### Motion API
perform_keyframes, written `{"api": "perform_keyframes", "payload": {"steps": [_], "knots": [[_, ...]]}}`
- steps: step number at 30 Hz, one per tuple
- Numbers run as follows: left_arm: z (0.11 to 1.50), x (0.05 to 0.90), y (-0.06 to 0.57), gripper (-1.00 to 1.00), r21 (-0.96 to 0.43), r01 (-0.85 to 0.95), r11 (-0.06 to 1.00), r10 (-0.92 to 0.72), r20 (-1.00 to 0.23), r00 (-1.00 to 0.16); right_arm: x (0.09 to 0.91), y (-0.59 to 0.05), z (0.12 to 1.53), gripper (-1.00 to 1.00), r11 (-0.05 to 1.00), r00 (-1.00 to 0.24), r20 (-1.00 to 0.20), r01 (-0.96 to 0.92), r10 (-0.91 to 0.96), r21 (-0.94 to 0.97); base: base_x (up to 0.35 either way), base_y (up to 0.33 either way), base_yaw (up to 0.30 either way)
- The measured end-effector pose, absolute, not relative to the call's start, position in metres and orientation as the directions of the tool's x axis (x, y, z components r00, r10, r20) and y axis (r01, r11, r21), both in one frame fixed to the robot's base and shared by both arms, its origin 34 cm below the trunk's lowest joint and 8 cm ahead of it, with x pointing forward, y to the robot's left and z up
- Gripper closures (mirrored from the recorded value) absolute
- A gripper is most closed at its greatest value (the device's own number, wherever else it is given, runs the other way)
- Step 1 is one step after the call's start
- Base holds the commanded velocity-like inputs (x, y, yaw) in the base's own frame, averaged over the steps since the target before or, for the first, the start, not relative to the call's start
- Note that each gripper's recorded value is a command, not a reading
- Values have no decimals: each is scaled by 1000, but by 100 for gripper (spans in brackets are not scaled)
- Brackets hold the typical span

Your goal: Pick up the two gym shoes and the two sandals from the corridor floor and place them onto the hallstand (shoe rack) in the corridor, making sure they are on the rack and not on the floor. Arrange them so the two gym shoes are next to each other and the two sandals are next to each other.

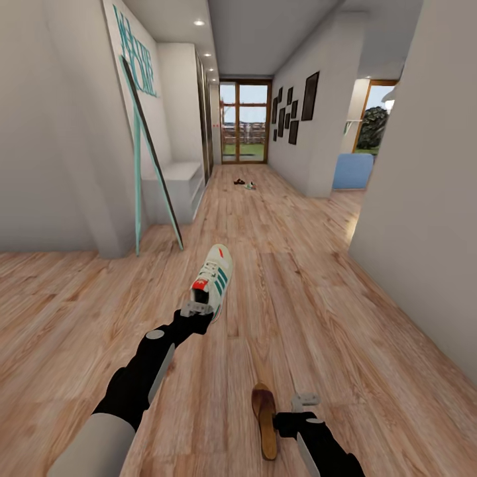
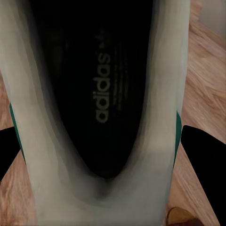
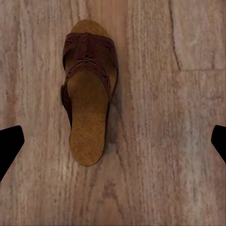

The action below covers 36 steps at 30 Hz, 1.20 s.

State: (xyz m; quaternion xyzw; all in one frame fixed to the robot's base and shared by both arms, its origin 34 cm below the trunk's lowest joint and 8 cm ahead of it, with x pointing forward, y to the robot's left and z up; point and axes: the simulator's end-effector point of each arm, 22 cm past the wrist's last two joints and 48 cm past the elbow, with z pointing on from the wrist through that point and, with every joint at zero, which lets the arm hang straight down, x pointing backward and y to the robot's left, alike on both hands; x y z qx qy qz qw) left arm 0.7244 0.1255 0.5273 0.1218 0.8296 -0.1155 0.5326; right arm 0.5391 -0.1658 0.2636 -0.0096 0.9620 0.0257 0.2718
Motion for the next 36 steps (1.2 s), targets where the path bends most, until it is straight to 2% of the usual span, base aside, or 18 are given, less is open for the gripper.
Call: {"api": "perform_keyframes", "payload": {"steps": [8, 17, 36], "knots": [[526, 724, 125, 100, -63, 326, 943, 79, -911, -405, 539, -166, 263, -100, 998, -853, -522, -33, -5, 44, 46, 0, 13], [523, 724, 124, 100, -65, 329, 942, 80, -909, -409, 537, -166, 261, -100, 998, -856, -517, -33, -5, 44, 3, 0, 154], [488, 722, 107, 100, -83, 354, 932, 94, -885, -456, 522, -166, 233, -100, 998, -885, -465, -29, -4, 46, 0, 0, 7]]}}
